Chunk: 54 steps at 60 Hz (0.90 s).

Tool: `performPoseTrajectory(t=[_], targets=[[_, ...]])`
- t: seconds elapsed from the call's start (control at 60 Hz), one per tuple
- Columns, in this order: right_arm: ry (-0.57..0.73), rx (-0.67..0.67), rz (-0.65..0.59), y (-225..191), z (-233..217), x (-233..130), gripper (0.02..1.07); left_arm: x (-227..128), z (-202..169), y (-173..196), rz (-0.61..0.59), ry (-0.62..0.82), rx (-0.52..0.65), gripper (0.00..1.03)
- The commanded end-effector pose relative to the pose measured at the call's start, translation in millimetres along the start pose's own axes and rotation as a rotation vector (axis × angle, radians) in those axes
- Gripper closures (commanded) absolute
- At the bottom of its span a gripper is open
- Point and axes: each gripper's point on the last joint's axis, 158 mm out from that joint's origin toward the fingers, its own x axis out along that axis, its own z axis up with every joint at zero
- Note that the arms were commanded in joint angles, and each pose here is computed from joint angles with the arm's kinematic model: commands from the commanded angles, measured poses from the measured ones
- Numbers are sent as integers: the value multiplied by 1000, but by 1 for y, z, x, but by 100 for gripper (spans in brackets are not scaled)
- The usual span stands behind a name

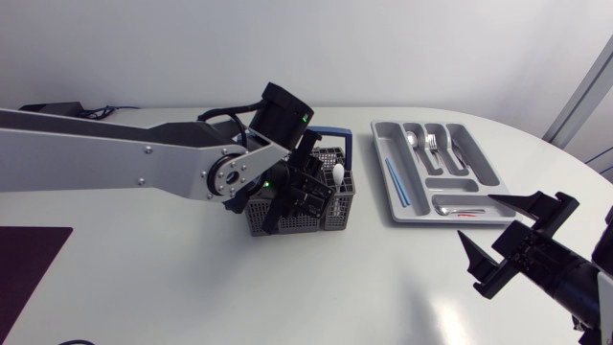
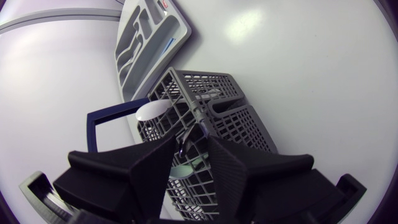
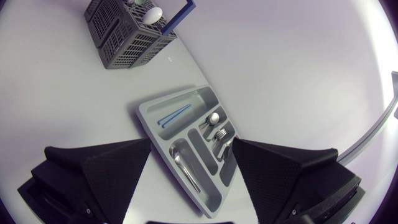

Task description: Unload the cutlery basket into the drawer organizer.

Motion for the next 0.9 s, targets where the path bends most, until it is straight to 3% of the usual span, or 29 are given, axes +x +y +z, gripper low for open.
performPoseTrajectory(t=[0.0, 0.133, 0.433, 0.883], targets=[[2, 23, 27, 14, -4, 1, 12, 5, -6, 9, 10, 16, 28, 70], [0, 22, 28, 15, -4, 1, 12, 6, -6, 10, 13, 17, 26, 70], [1, 20, 31, 18, -6, 1, 12, 15, -3, 7, 5, 17, 20, 87], [-2, 16, 28, 19, -6, 0, 12, 5, 0, 19, 43, 15, 19, 99]])
